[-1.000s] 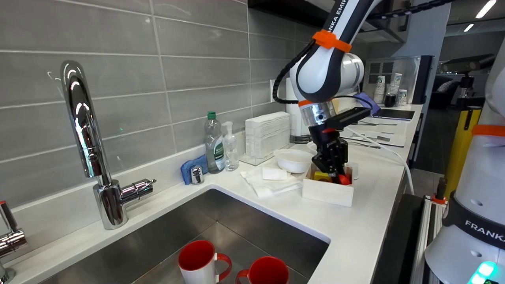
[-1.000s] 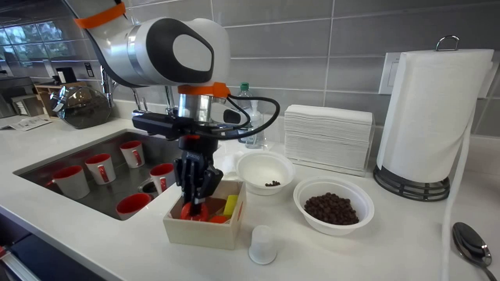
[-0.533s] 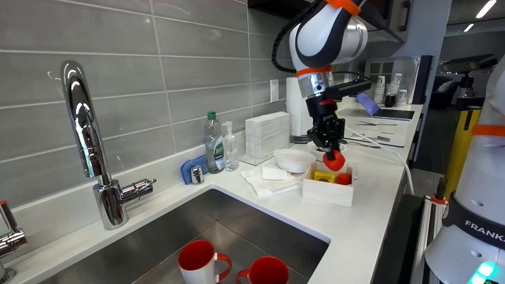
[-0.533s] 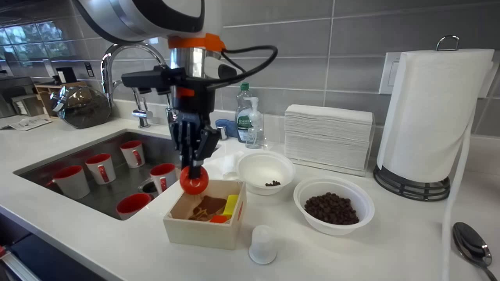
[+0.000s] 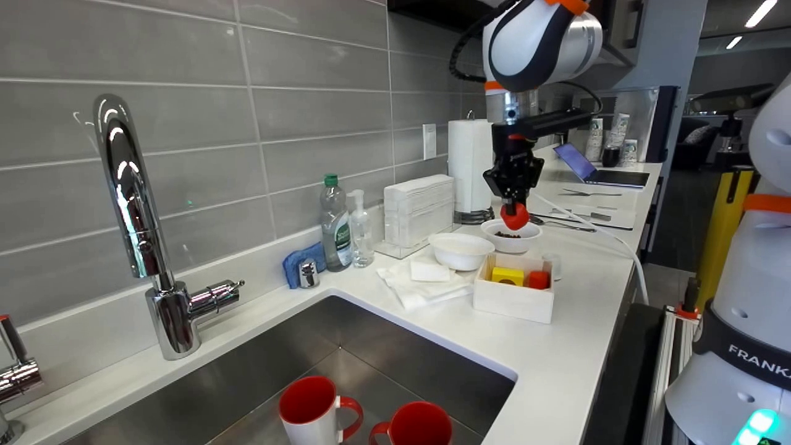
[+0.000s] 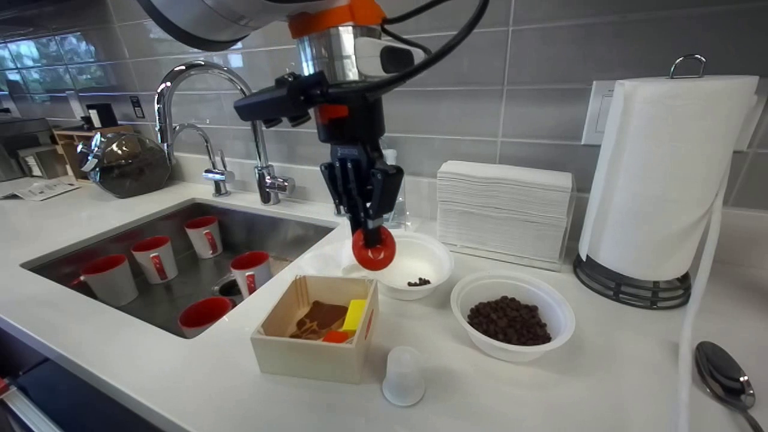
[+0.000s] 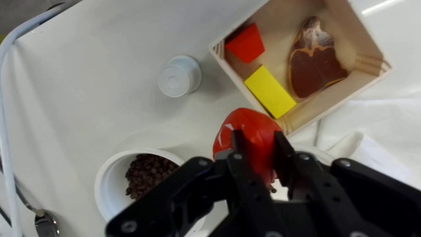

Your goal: Remove the orange object from the white box

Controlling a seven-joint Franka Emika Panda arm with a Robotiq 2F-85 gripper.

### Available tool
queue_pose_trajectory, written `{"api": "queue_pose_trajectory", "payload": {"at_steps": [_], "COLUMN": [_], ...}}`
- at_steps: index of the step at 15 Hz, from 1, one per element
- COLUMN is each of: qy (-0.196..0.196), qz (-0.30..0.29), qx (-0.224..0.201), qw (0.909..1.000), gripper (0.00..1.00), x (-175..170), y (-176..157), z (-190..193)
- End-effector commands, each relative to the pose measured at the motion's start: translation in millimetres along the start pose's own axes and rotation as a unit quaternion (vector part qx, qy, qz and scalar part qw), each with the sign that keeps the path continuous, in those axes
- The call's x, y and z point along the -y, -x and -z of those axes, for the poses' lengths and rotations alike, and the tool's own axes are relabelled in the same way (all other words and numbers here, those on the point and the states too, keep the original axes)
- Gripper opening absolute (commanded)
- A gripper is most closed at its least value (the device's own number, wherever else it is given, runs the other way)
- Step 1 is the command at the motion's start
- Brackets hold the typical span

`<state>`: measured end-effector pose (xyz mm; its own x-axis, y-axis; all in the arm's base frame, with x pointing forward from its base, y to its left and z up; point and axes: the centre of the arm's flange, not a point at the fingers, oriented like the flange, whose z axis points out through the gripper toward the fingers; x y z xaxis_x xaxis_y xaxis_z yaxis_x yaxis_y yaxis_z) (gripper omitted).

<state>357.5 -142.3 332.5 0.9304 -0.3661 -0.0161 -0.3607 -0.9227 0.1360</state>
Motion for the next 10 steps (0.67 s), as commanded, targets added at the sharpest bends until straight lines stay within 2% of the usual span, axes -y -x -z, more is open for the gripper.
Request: {"api": "queue_pose_trajectory", "payload": {"at_steps": [1,4,8,9,10], "qy": [0.015,0.016,-0.004,-0.008,-0.012], "qz": [-0.033,-0.049,-0.064,-0.067,-0.068], "qx": [-0.014,-0.010,-0.033,-0.036,-0.035], "qw": [0.9992,0.9986,0.9974,0.9971,0.9970], "gripper": [0.04,0.04,0.04,0.41,0.41], "x": [-22.8,-29.8,-31.6,-31.4,-31.3], "y": [-4.5,-0.1,-10.4,-11.1,-10.5], "z": [-35.4,-64.6,-80.8,-81.4,-80.2]}}
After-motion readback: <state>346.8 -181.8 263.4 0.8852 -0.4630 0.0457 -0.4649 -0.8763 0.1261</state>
